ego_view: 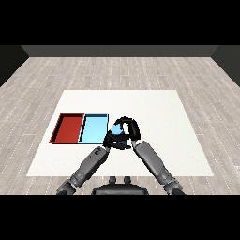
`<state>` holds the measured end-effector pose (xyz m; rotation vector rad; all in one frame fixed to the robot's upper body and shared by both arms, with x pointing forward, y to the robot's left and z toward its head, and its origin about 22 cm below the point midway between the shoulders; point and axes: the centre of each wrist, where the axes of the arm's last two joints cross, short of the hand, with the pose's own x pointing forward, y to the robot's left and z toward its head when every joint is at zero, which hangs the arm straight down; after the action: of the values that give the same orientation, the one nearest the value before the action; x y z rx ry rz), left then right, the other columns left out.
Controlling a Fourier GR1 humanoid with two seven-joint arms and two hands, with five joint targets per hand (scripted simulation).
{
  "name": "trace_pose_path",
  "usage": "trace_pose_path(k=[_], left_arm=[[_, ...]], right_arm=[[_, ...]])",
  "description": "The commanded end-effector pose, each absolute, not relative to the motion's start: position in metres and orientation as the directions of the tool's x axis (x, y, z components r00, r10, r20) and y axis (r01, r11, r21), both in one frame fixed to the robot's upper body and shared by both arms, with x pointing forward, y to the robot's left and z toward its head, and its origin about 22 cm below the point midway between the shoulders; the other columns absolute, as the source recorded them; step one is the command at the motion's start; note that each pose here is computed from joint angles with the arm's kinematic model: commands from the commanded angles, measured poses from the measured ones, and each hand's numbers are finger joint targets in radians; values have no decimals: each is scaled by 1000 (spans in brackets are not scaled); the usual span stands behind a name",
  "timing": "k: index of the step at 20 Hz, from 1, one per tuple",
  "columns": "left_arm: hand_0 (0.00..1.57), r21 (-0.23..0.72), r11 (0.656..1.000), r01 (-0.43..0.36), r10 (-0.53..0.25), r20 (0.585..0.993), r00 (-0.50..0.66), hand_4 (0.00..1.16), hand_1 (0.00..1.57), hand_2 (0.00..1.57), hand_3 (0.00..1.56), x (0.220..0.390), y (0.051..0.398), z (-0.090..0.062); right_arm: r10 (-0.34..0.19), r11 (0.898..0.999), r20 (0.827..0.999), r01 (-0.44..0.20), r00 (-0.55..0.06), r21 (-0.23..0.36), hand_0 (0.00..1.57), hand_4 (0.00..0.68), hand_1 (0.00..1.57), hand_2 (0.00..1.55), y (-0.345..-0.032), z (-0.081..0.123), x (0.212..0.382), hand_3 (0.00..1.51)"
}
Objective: Pick the blue can and put it in the blue box
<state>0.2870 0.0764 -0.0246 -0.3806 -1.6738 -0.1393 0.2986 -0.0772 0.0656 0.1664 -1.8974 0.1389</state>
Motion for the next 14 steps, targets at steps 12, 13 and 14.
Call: trace_pose_path(k=[12, 13, 14], left_arm=[[1571, -255, 944, 208, 268, 963, -34, 840, 1571, 1571, 1485, 302, 47, -4], [1571, -246, 946, 210, 265, 962, -68, 935, 1571, 1571, 1516, 275, 49, -29], [1571, -266, 939, 219, 289, 954, -82, 914, 1571, 1571, 1499, 290, 73, -44]], right_arm=[[-172, 970, 936, -219, -308, 106, 1461, 631, 1461, 1442, -62, 76, 298, 1399], [-179, 970, 939, -210, -295, 119, 1456, 627, 1456, 1442, -64, 60, 303, 1398], [-186, 971, 932, -204, -311, 126, 1444, 617, 1444, 1441, -61, 67, 286, 1394]])
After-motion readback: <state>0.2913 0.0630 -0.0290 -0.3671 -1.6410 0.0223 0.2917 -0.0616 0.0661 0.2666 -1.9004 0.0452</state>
